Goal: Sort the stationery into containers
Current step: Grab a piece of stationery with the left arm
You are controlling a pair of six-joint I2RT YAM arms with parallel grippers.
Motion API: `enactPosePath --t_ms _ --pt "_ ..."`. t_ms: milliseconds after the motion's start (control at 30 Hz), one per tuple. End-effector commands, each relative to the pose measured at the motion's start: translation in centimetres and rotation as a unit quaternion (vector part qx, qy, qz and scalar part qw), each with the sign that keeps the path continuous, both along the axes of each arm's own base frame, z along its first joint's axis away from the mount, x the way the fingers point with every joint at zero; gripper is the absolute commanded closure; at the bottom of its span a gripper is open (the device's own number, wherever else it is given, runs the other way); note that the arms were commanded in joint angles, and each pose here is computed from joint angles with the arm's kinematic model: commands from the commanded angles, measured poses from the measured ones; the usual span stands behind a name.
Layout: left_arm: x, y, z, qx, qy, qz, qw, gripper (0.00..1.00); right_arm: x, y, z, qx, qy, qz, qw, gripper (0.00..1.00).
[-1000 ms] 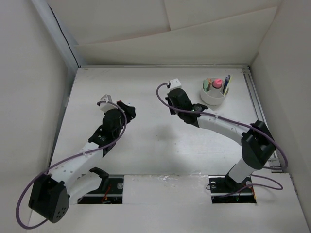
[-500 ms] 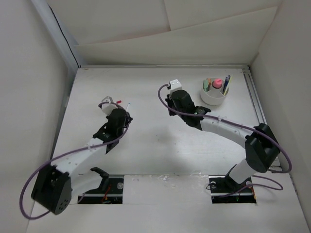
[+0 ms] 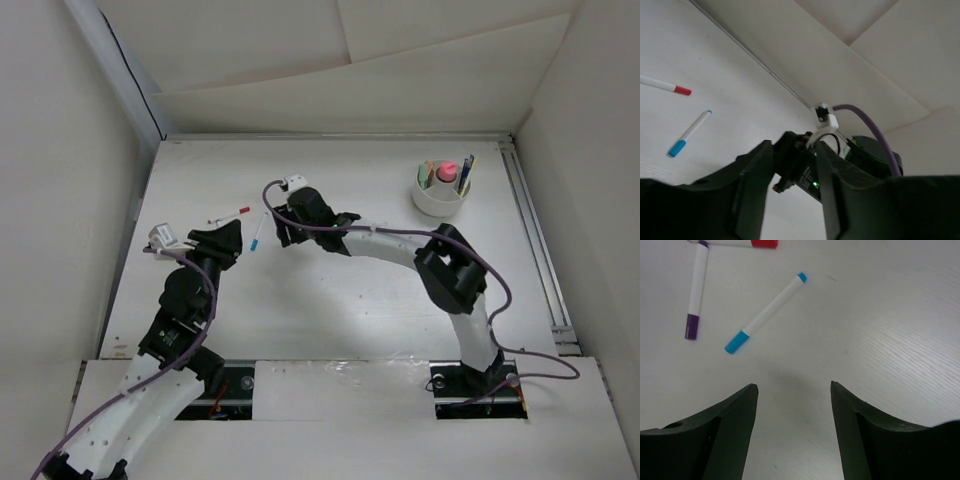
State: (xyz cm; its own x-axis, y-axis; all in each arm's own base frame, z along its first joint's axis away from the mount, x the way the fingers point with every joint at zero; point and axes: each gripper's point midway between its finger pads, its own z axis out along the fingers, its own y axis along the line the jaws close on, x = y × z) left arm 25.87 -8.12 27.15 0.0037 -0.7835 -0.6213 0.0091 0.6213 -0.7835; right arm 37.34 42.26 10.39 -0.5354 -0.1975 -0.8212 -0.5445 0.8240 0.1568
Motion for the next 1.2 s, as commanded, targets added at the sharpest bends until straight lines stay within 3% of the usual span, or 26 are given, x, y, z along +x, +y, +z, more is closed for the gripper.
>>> enactPosePath --t_ms 0,67,167,200,233,700,767,867,900,933,1133,1167 --pt "-0.6 -0.2 0.0 0.004 -0.012 -0.015 1.0 0.6 0.8 4.7 0.9 0.047 0.008 -0.005 0.999 0.34" --pt "-0.9 -0.9 -0.2 0.007 -0.016 -0.035 0.999 0.56 1.1 7.1 2.0 0.054 -0.007 -0.011 0.998 0.34" --pt "-1.2 -1.1 -0.2 0.01 -0.021 -0.045 0.999 0.54 1.3 8.3 -0.6 0.012 -0.004 -0.029 1.0 0.33" --pt "-1.2 -1.2 -0.6 0.012 -0.017 -0.049 0.999 0.54 2.2 9.2 1.1 0.025 -0.018 -0.035 0.999 0.33" --pt "-1.4 -1.1 -0.1 0.012 -0.028 -0.049 0.998 0.54 1.9 9.5 -0.9 0.003 -0.008 -0.035 0.999 0.33" --pt "-3.1 -1.7 0.9 -0.011 -0.073 -0.087 0.993 0.55 4.8 9.7 -2.1 -0.011 -0.012 -0.1 0.995 0.38" --pt "-2.9 -1.3 0.6 -0.01 -0.067 -0.074 0.995 0.55 5.2 7.7 -3.1 -0.025 -0.004 -0.11 0.994 0.38" --pt "-2.1 -1.2 -1.3 0.005 -0.036 -0.061 0.997 0.57 7.3 4.8 1.4 0.025 -0.021 -0.133 0.991 0.39" --pt "-1.8 -1.2 -1.8 0.004 -0.024 -0.056 0.998 0.57 7.0 2.8 -0.2 0.01 -0.008 -0.138 0.99 0.39" --pt "-1.6 -1.3 -2.2 0.003 -0.016 -0.057 0.998 0.57 7.6 1.6 3.7 0.044 -0.026 -0.145 0.988 0.4" --pt "1.0 -2.4 -5.8 0.04 0.067 -0.045 0.996 0.42 9.2 -8.0 6.0 0.021 -0.033 -0.158 0.987 0.45" --pt "1.4 -2.7 -6.4 0.048 0.082 -0.045 0.994 0.41 9.1 -9.1 8.0 0.025 -0.052 -0.157 0.986 0.53"
